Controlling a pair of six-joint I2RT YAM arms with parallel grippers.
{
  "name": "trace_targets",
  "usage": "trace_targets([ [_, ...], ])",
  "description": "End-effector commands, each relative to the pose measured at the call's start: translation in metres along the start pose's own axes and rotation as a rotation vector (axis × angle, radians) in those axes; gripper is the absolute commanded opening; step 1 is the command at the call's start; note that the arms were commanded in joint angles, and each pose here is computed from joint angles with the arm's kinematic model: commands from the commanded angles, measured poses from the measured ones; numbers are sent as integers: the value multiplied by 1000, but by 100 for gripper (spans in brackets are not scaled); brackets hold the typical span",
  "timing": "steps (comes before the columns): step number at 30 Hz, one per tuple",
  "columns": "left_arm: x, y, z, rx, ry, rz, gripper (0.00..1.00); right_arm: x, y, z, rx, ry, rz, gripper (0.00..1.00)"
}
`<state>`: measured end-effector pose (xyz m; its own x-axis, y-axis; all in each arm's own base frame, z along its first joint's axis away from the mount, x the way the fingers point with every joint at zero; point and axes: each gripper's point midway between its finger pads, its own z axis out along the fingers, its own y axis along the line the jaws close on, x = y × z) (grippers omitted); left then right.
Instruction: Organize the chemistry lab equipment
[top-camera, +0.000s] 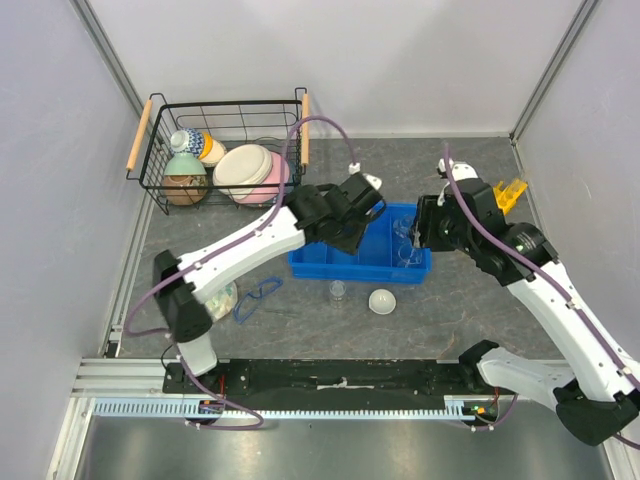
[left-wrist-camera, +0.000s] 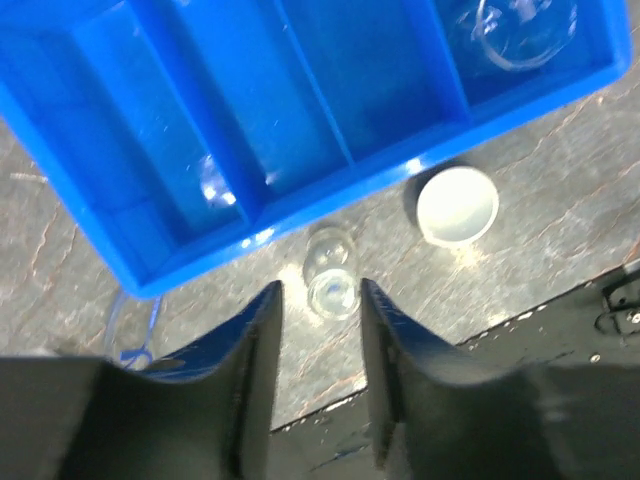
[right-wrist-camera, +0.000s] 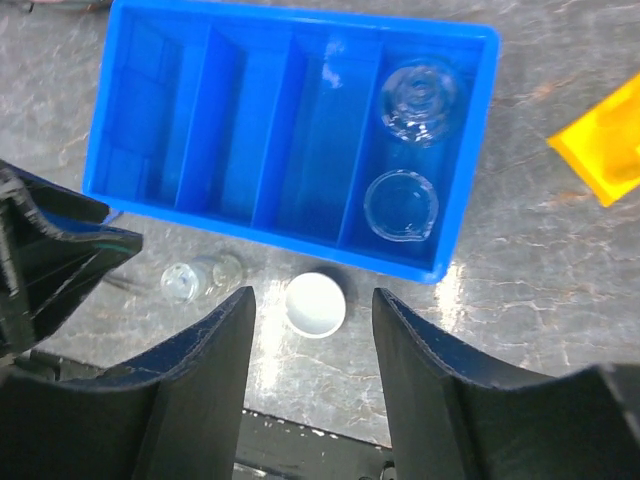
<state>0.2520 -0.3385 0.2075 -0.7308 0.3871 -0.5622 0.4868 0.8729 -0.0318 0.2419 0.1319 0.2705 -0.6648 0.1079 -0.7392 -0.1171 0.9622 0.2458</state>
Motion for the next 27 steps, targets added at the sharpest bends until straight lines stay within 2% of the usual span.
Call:
trace_targets([
  [1,7,17,-39,3,-98,-75,48,5,35,5,-139,33,-33,59],
  [3,29,28,-39,-12,-81,-95,53,16,50,10,-172,59,-60,61],
  [4,28,32,-54,8,-131,-118,56,19,56,12,-185,62,-60,63],
  [6,49,41,-52,-8,-111,-134,60,36,70,19,-208,104,-91,64],
  [7,51,46,-65,8,-144,-150,61,39,76,21,-220,111,-100,64],
  [11,78,57,-78,40,-158,-176,65,63,95,32,-215,152,-144,66],
  [16,98,66,-93,81,-186,-199,75,99,115,48,-190,210,-220,68],
  [27,129,77,-106,130,-211,-221,79,138,132,101,-92,293,-310,75],
])
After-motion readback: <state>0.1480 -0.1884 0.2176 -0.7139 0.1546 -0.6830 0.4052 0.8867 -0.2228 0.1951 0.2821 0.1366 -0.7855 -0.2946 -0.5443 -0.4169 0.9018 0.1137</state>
